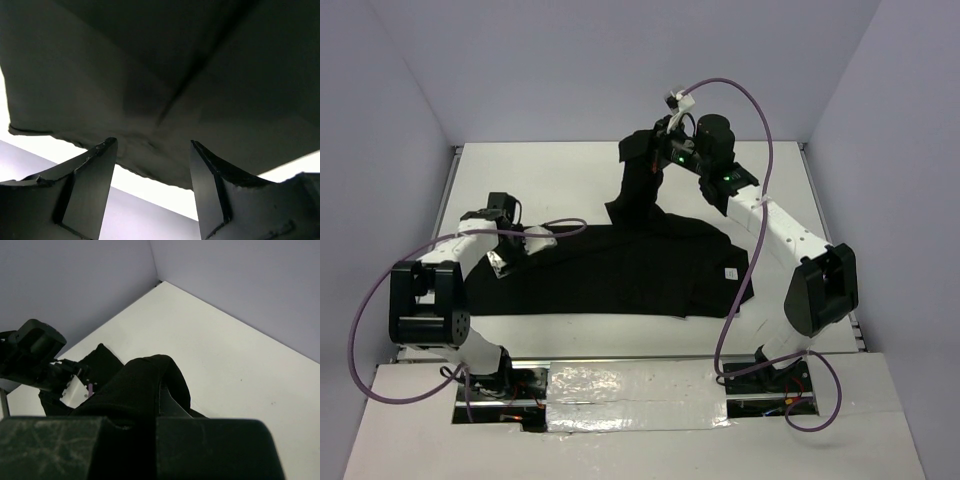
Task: Fold and stack the long sleeve shirts
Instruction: Fold the shirt
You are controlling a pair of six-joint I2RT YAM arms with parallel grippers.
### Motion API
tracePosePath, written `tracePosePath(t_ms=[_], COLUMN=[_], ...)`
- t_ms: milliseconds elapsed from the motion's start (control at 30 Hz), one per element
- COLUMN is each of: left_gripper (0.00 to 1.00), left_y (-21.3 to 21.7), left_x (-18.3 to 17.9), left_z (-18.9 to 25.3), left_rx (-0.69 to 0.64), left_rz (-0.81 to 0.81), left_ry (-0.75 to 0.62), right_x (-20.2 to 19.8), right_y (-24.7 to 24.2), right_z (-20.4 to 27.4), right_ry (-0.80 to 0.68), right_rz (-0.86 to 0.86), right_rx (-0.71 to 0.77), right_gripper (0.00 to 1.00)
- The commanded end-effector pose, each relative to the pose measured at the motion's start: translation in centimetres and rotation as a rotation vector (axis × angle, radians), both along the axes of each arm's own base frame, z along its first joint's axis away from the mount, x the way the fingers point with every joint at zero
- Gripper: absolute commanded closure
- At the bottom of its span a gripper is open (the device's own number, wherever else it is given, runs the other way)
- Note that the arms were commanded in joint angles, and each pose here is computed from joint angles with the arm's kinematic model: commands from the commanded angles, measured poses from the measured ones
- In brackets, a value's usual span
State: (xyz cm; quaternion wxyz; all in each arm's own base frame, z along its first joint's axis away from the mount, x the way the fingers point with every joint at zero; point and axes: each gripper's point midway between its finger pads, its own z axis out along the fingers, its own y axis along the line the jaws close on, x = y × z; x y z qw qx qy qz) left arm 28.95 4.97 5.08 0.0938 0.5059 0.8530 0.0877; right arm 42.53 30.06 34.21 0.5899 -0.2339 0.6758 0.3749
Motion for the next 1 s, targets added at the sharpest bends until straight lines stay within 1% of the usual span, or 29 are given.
tracePosePath(t_ms=[0,33,200,267,300,367,400,467,533,567,633,700,767,867,900,933,967], left_gripper=[0.29,0.29,0.31,0.36,0.42,0.5,0.53,0.53,0.5,0.48,0.43,0.37,0.37,0.54,0.66,0.71,0.8], left_y=[-0.6,-0.8,-0.9,-0.9,-0.7,-0.5,-0.6,-1.0,-1.1,-1.9,-2.3,-2.3,-1.9,-2.0,-2.1,-2.1,-2.1], left_x=[2.0,1.5,1.6,1.9,2.3,2.9,2.6,2.2,1.1,0.8,-0.3,-0.8,0.0,0.7,1.2,1.1,1.1], left_z=[0.6,0.0,-1.4,-1.6,-1.8,-1.5,-1.8,-1.9,-2.5,-2.5,-2.7,-2.8,-2.8,-2.9,-2.8,-2.8,-2.7], left_rx=[-0.036,-0.041,-0.047,-0.053,-0.041,-0.038,-0.042,-0.064,-0.064,-0.066,-0.073,-0.064,-0.032,-0.042,-0.048,-0.051,-0.053], left_rz=[0.008,-0.003,0.026,0.053,0.065,0.099,0.107,0.095,0.068,0.03,-0.014,-0.044,-0.036,0.015,0.025,0.026,0.025], left_ry=[-0.057,-0.033,-0.04,-0.043,-0.051,-0.067,-0.038,-0.011,0.013,0.019,0.039,0.032,-0.006,0.008,0.013,0.019,0.022], right_x=[-1.4,-1.4,-1.4,-1.4,-1.4,-1.5,-1.5,-1.4,-1.5,-1.4,-1.5,-1.3,-1.3,-1.3,-1.3,-1.3,-1.2], right_y=[-0.8,-0.9,-1.0,-1.0,-1.0,-1.0,-1.0,-1.1,-1.2,-1.3,-1.3,-1.4,-1.3,-1.3,-1.3,-1.4,-1.6], right_z=[2.5,2.3,2.1,2.0,2.0,2.0,2.0,1.7,1.6,1.5,1.4,1.4,1.2,1.2,1.3,1.3,1.2], right_ry=[-0.038,-0.035,-0.024,-0.021,-0.021,-0.018,-0.019,-0.013,-0.014,-0.013,-0.014,-0.013,-0.01,-0.004,-0.008,-0.009,-0.011], right_rz=[-0.006,-0.012,-0.016,-0.014,-0.014,-0.014,-0.013,-0.017,-0.021,-0.026,-0.027,-0.032,-0.029,-0.027,-0.027,-0.031,-0.039], right_rx=[0.027,0.026,0.017,0.014,0.013,0.011,0.009,0.001,-0.005,-0.008,-0.013,-0.014,-0.017,-0.021,-0.024,-0.027,-0.034], right_gripper=[1.0,1.0,1.0,1.0,1.0,1.0,1.0,1.0,1.0,1.0,1.0,1.0,1.0,1.0,1.0,1.0,1.0])
